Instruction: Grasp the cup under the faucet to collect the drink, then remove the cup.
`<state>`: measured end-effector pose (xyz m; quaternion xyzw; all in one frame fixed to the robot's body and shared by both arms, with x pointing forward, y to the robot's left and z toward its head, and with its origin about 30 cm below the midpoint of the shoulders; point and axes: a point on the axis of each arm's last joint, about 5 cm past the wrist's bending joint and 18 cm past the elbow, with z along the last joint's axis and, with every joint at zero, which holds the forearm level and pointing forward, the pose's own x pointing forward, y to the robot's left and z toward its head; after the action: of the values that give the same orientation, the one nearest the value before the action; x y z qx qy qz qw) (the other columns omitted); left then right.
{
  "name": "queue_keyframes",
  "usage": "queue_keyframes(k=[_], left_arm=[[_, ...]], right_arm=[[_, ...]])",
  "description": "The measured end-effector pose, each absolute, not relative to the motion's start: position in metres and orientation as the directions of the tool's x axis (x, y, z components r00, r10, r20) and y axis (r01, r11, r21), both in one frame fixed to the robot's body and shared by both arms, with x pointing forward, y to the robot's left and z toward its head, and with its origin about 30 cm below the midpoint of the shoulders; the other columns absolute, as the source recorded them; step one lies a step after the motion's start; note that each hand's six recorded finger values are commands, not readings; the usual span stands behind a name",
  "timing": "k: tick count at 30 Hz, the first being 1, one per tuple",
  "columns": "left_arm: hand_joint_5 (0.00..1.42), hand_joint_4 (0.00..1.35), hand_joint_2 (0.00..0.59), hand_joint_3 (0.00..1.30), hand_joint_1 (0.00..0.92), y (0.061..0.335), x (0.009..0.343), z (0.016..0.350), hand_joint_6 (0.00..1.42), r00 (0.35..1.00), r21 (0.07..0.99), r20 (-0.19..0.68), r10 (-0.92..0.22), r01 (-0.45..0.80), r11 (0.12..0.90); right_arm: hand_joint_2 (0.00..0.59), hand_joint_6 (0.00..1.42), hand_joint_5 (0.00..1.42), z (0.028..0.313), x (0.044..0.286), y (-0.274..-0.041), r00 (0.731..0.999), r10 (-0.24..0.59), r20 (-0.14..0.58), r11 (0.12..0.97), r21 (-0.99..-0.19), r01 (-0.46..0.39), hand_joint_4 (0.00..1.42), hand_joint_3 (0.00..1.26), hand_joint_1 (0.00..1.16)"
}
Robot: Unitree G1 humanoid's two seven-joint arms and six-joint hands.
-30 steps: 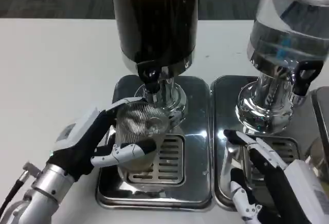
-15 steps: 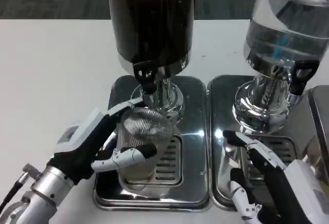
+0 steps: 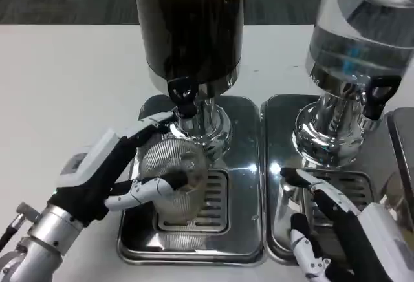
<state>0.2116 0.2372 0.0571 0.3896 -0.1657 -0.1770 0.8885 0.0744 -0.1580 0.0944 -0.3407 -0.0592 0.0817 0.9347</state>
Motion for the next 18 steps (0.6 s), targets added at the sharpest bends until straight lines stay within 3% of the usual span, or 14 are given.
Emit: queue_keyframes(k=[9,18], left_arm=[[0.19,0.09,0.086,0.18,0.021,0.242,0.210,0.061,0.20,0.880,0.773,0.176,-0.442,0.154,0.615],[0.17,0.07,0.077,0.17,0.000,0.247,0.203,0.070,0.19,0.866,0.762,0.262,-0.427,0.086,0.642]], right_arm=[[0.572,0.21,0.14,0.095,0.075,-0.160,0.980,0.192,0.052,0.754,-0.647,-0.113,0.20,0.20,0.46],[0.572,0.21,0.15,0.096,0.075,-0.161,0.980,0.192,0.049,0.761,-0.638,-0.117,0.20,0.20,0.46]])
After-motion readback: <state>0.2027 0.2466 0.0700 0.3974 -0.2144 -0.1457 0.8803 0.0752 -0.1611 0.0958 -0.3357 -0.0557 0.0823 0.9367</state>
